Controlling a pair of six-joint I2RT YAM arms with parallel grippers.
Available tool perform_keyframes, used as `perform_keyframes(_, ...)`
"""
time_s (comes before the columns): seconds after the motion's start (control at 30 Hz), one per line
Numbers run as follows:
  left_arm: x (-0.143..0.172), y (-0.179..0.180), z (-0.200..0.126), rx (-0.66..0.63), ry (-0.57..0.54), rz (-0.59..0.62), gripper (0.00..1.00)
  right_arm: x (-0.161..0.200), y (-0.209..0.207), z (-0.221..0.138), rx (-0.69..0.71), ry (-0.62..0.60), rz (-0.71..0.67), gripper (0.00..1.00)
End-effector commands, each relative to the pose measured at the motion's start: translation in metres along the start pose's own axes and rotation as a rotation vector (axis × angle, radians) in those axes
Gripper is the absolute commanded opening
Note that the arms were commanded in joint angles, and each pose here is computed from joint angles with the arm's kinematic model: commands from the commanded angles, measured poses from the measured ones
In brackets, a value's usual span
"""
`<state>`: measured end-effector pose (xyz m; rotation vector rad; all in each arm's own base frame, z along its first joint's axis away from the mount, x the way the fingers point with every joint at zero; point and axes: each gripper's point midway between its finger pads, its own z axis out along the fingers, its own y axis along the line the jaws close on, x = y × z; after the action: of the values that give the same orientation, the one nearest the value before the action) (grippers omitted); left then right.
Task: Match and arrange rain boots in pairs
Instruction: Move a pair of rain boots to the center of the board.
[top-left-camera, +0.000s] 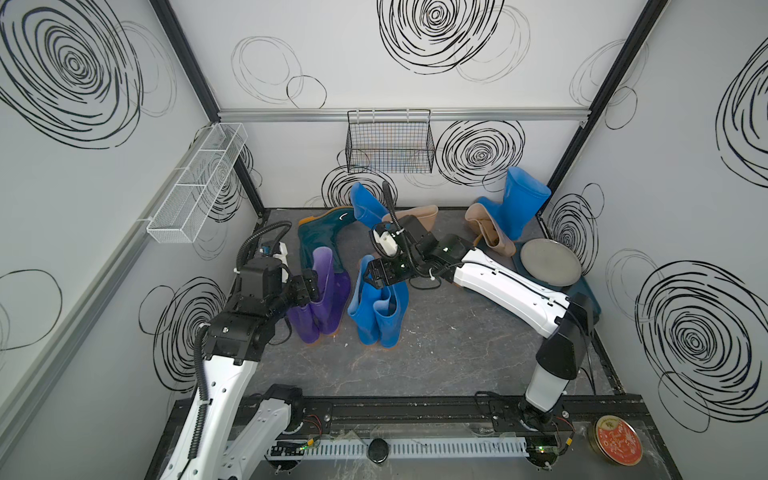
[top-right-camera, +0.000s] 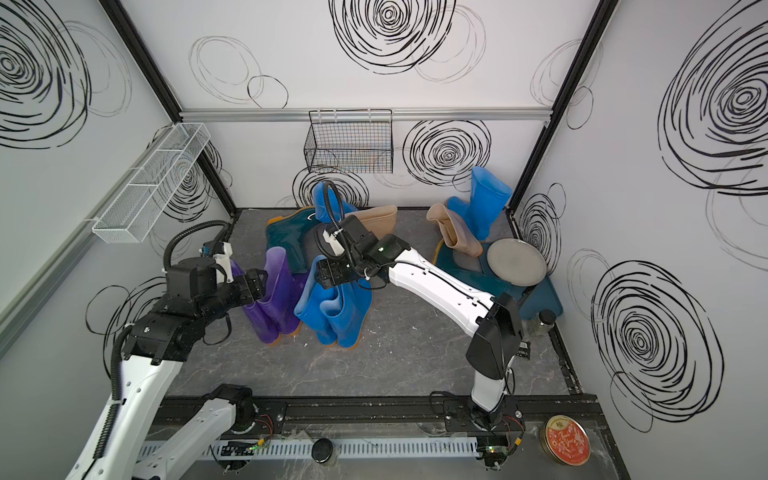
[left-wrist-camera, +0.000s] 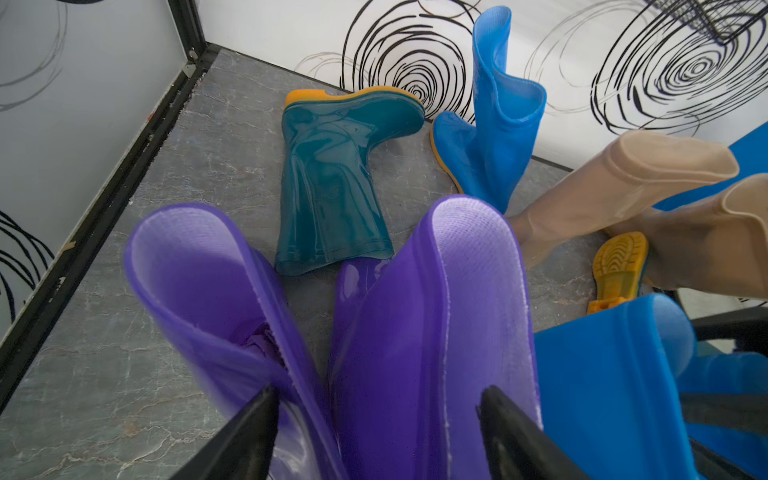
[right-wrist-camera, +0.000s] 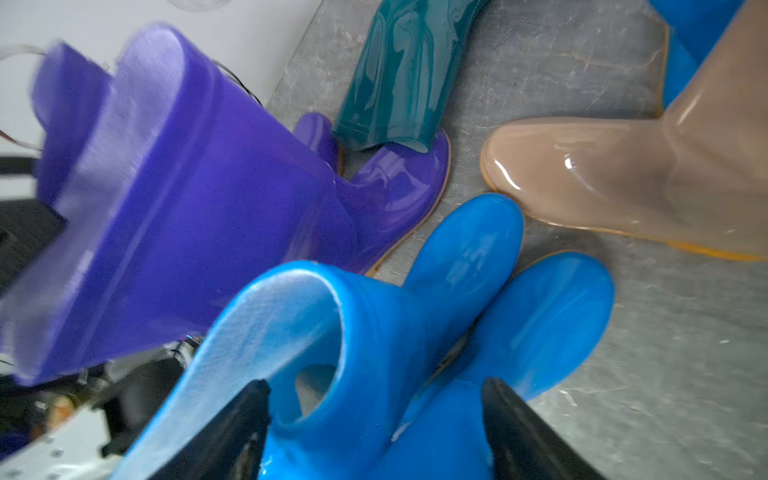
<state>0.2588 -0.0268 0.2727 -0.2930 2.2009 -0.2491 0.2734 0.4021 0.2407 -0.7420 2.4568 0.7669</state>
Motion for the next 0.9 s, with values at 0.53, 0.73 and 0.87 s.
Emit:
perform_keyframes(0.53, 0.009, -0.021, 0.006, 0.112, 0.051, 0.088, 0.00, 0.019, -0.026, -0.037, 0.044, 0.065, -0.077, 0.03)
perform_keyframes(0.73, 0.003, -0.058, -0.015, 0.219, 0.031, 0.076, 0.00, 0.022, -0.037, -0.068, -0.010, 0.031, -0.111, 0.00)
perform_keyframes(0.87, 0.001, -0.086, -0.023, 0.276, 0.019, 0.068, 0.00, 0.024, -0.049, -0.091, -0.051, -0.025, -0.108, 0.00)
